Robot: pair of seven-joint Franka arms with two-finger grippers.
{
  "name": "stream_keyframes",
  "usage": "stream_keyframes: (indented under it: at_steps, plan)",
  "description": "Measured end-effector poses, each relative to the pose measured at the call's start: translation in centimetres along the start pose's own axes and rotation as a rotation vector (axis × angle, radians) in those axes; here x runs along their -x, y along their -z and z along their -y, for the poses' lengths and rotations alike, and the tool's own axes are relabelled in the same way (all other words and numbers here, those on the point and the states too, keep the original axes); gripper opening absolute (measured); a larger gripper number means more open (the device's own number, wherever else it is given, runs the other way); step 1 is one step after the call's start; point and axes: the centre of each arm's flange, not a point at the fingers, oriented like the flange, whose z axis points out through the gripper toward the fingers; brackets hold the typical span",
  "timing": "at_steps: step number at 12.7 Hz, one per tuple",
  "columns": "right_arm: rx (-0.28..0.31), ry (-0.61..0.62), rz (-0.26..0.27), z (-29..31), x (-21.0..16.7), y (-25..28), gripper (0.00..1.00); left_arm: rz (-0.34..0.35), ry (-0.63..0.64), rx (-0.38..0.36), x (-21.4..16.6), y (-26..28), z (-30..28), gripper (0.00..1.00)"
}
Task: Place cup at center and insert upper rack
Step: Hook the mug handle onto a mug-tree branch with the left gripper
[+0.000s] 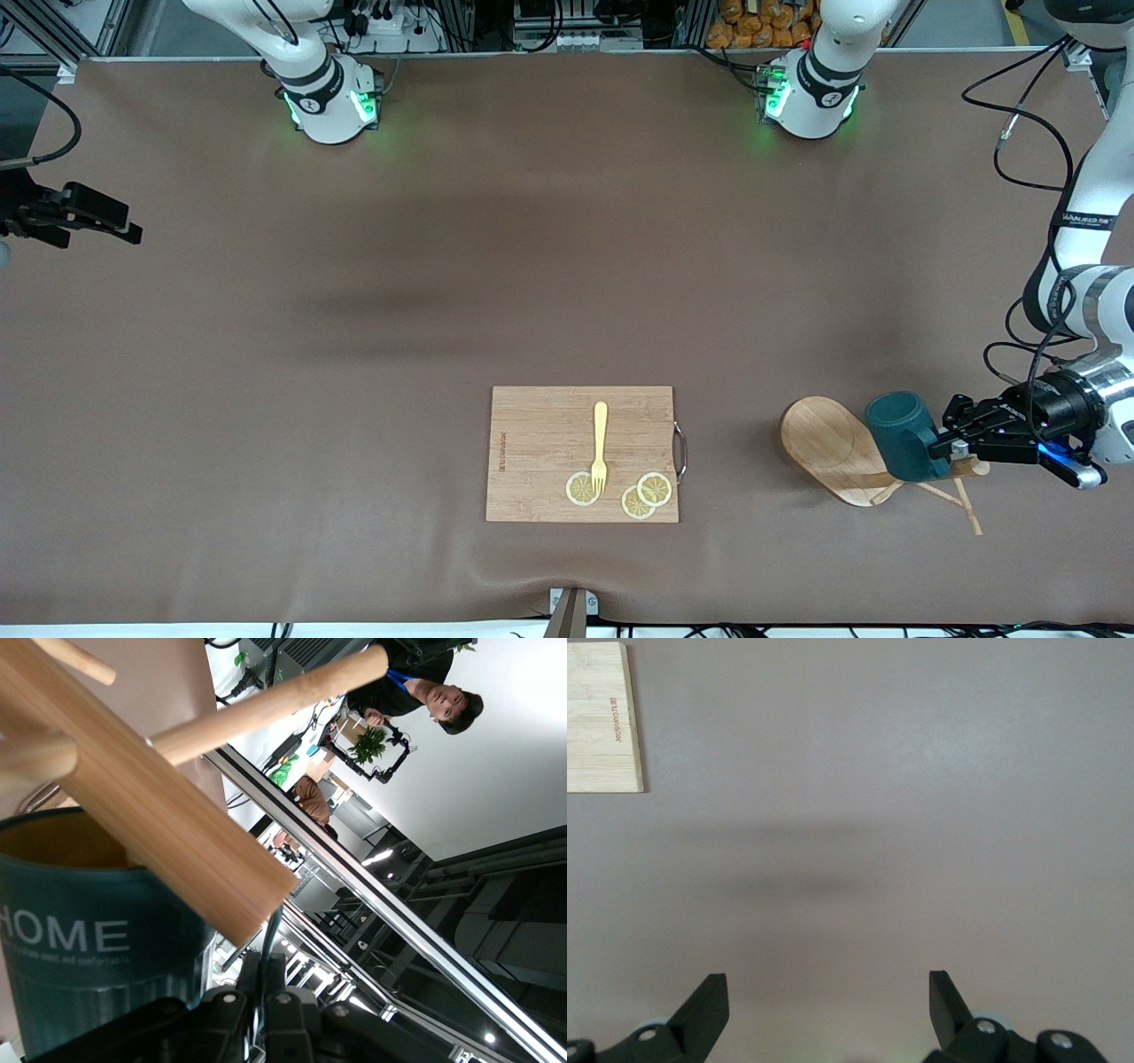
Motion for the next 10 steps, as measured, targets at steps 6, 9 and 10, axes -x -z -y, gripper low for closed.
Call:
stream_keyframes:
  at_steps: [6, 9, 10]
  plan:
    - [0.001, 0.000, 0.000, 0.01, 0.00, 0.00, 1.00, 0.004, -0.010, 0.012, -0.37, 0.54, 0.50, 0.05]
    - [0.001, 0.000, 0.000, 0.01, 0.00, -0.01, 1.00, 0.008, -0.011, 0.009, -0.43, 0.34, 0.84, 0.16]
    - [0.001, 0.000, 0.000, 0.01, 0.00, -0.01, 1.00, 0.008, -0.011, 0.009, -0.43, 0.34, 0.85, 0.27]
